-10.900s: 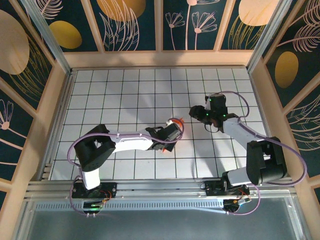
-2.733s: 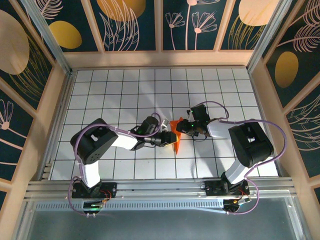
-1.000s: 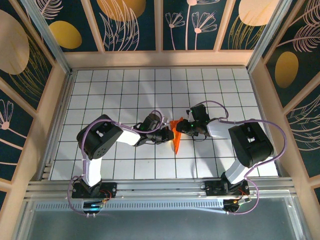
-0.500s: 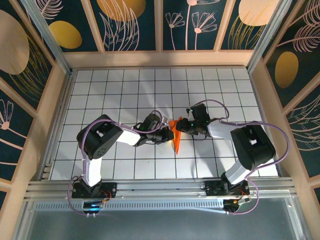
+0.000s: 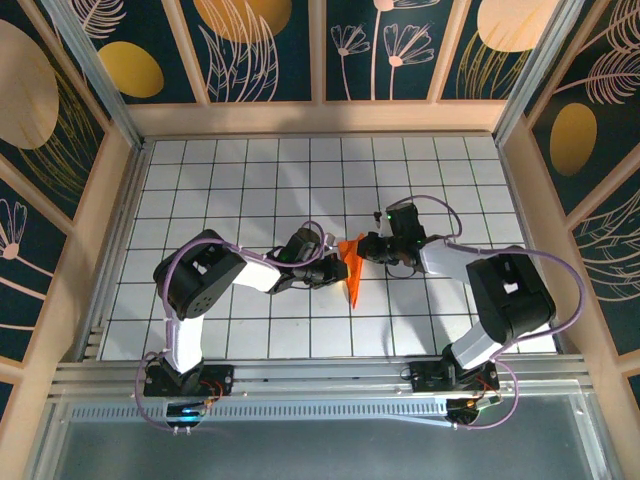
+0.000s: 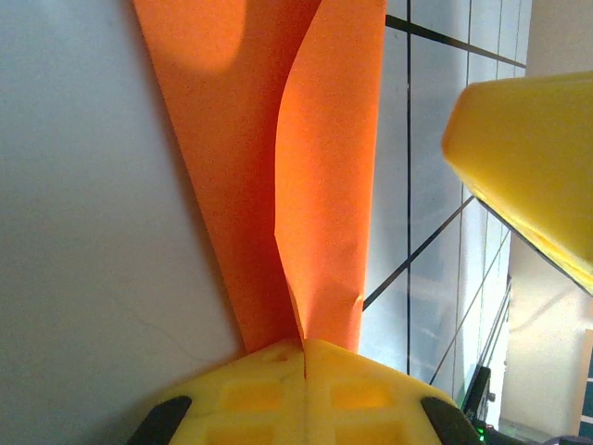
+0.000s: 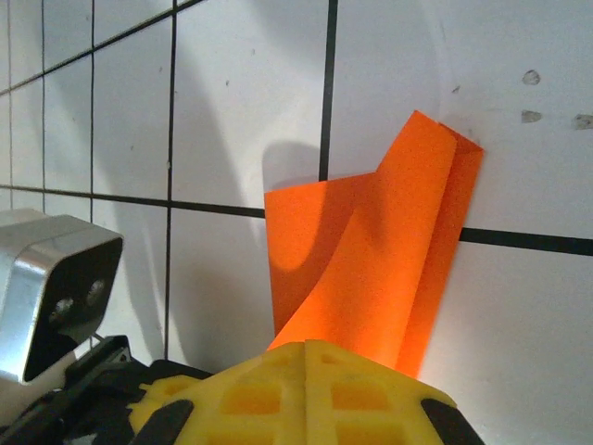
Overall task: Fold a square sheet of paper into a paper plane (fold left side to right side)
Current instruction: Fold the wing for the fifth time at the center of the table.
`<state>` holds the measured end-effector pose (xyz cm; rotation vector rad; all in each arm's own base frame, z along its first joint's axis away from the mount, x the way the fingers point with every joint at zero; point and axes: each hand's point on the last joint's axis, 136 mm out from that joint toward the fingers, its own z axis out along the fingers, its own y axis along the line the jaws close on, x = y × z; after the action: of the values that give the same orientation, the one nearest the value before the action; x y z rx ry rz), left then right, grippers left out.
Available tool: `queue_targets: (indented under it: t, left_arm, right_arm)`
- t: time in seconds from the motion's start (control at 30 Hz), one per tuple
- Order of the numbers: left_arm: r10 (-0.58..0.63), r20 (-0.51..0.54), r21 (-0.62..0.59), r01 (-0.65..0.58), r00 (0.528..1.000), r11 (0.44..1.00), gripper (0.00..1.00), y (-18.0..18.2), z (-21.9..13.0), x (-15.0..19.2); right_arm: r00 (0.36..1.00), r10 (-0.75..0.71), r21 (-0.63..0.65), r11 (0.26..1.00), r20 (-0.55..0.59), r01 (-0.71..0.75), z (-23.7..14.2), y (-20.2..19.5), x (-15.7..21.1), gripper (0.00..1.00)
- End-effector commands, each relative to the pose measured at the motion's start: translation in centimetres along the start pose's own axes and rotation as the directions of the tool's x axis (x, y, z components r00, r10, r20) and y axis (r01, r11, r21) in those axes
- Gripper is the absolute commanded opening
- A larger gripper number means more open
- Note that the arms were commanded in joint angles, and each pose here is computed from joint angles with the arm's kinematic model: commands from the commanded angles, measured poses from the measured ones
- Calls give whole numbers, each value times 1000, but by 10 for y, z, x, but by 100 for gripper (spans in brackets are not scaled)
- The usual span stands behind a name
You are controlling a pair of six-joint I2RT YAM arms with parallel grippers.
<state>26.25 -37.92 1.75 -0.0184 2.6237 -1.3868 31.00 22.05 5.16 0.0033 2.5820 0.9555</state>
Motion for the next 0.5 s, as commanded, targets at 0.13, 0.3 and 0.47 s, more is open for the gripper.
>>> queue_targets:
  t: [0.13, 0.3, 0.47]
  left_arm:
    - [-73, -13, -156, 70, 997, 985, 0, 51, 2, 19]
    - [-77, -14, -157, 74, 997, 985, 0, 52, 2, 21]
    - [-81, -17, -157, 77, 997, 985, 0, 53, 2, 22]
  right_arm:
    - [999, -5, 24, 1000, -37, 6, 17, -13, 3, 0]
    - [1000, 1, 42, 999, -32, 0, 18, -20, 0, 0]
    - [999, 12, 59, 998, -46, -9, 20, -28, 3, 0]
